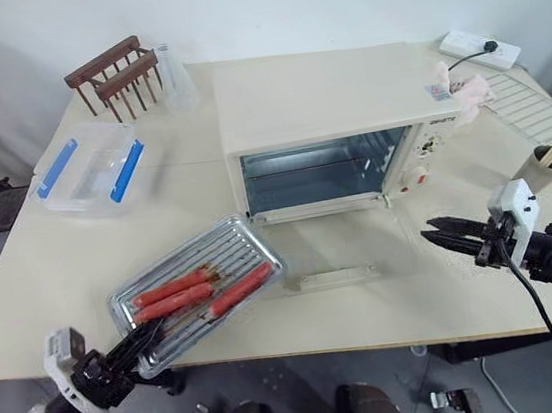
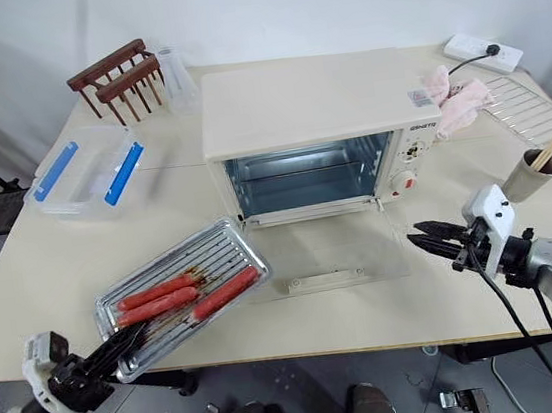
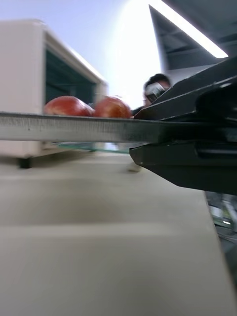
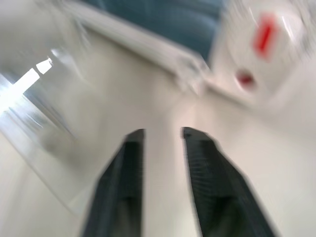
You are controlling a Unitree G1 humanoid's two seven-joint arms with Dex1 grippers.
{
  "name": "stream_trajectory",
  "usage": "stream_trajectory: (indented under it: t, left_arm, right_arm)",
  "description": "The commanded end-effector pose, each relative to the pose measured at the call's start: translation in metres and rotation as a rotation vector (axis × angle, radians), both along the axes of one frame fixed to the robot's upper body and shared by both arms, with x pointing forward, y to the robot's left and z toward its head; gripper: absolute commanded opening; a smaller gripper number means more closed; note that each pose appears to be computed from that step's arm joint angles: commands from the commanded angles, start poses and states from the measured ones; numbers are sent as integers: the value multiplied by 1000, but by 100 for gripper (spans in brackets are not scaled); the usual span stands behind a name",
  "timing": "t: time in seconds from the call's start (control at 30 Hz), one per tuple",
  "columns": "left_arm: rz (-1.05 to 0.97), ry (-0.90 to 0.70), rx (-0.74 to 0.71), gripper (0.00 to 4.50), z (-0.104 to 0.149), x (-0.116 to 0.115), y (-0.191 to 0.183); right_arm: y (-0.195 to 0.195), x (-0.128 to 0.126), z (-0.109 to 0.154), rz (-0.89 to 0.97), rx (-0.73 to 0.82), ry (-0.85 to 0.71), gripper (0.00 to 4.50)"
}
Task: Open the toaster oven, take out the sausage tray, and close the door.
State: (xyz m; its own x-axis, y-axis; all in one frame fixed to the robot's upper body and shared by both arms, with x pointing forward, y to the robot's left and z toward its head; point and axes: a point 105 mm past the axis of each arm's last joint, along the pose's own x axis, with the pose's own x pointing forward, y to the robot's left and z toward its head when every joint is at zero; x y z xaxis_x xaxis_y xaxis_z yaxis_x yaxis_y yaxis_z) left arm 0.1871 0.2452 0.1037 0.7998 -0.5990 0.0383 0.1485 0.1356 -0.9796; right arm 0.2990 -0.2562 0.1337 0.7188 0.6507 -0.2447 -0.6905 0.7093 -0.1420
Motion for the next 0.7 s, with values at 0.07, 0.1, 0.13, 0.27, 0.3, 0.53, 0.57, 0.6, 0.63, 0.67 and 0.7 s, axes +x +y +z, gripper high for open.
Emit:
stream_trajectory:
  t: [0.07,0.1,0.13,0.27,0.3,0.53,0.57,0.6,0.63,0.67,0.7]
  left_arm:
    - [81,-100,-33,0,16,-8,2]
    - [88,-99,-34,0,16,-8,1]
    - [97,-99,-36,0,15,-10,1]
    - [220,-78,-68,0,6,-23,6]
    - [251,-76,-77,0,5,-27,8]
    - [447,-102,-119,0,3,-30,24]
    - [450,-94,-126,0,1,-30,23]
    - [450,-84,-129,0,-1,-29,22]
    - [450,-78,-133,0,-2,-28,21]
    - [451,-76,-135,0,-3,-27,21]
    - [453,-76,-136,0,-3,-26,21]
  right_arm:
    - [-11,10,-6,-23,-63,11,6]
    - [-11,11,-7,-22,-64,14,6]
    - [-10,13,-8,-20,-63,16,6]
    - [0,18,-24,17,-60,89,6]
    - [3,19,-27,31,-60,105,6]
    - [17,19,-31,120,-12,117,6]
    - [21,18,-30,138,8,113,6]
    - [26,17,-28,158,32,107,6]
    - [30,15,-26,183,56,103,6]
    - [34,12,-23,209,80,101,6]
    - [38,9,-18,238,107,95,6]
